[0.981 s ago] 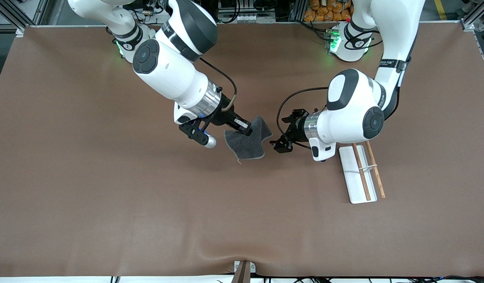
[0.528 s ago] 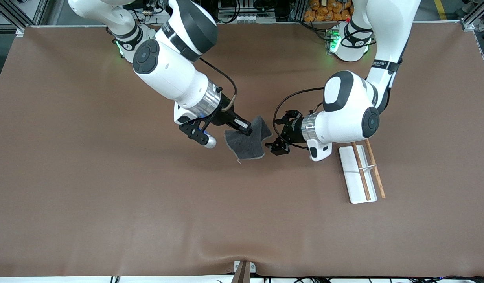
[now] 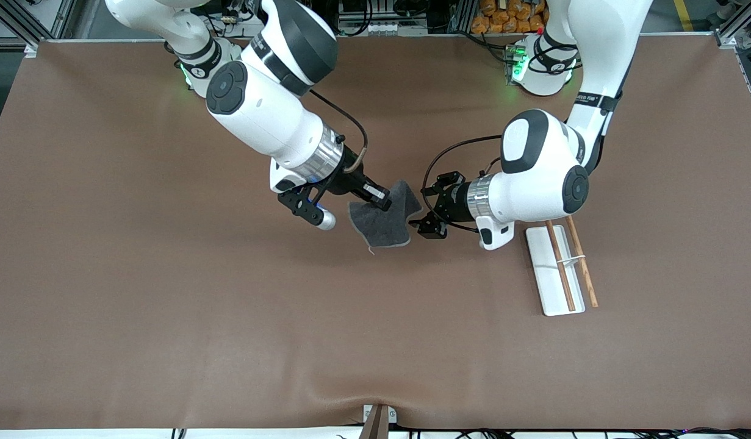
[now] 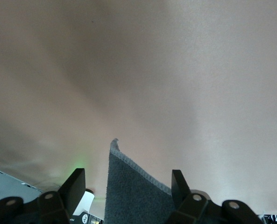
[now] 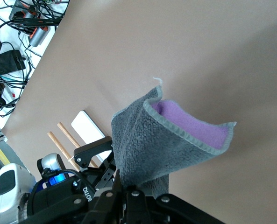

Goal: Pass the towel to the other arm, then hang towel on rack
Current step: 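Grasp the towel with the left gripper while the right gripper releases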

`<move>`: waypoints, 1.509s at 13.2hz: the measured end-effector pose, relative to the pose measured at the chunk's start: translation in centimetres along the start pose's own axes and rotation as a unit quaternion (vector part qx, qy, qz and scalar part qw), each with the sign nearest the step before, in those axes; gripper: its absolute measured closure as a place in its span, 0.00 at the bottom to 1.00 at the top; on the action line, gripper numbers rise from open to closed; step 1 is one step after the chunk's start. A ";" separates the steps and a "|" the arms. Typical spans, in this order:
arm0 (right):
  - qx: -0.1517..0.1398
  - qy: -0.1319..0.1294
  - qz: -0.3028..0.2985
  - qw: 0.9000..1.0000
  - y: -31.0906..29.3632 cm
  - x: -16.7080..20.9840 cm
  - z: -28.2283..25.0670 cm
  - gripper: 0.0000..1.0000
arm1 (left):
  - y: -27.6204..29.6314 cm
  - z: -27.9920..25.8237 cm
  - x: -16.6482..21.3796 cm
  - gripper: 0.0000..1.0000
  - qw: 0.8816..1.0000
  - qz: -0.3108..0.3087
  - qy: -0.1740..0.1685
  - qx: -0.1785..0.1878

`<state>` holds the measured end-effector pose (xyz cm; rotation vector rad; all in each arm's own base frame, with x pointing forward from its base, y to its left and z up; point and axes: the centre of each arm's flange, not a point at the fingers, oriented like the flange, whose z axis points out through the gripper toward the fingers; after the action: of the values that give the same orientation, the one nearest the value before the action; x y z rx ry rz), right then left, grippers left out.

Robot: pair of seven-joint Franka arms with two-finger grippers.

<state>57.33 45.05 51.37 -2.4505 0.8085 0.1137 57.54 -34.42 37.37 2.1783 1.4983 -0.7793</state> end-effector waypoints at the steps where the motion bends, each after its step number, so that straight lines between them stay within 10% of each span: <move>1: 0.000 0.000 0.000 1.000 0.0 0.0 0.0 0.96 | -0.1 0.3 -0.2 0.18 1.000 0.001 0.000 0.002; 10: 0.000 0.000 0.000 1.000 0.0 0.0 0.0 0.96 | -0.1 0.7 -0.4 0.98 1.000 -0.002 -0.003 -0.003; 15: 0.000 0.000 0.000 1.000 0.0 0.0 0.0 0.96 | 0.1 0.2 0.1 0.98 1.000 0.004 0.003 -0.011; 20: -0.001 0.001 -0.003 1.000 0.0 -0.1 0.0 0.81 | 1.3 -5.6 1.1 0.98 0.993 0.069 0.092 -0.033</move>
<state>57.25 45.17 51.41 -2.4554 0.8019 0.1091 60.30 -30.80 40.99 2.3266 1.4173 -0.4872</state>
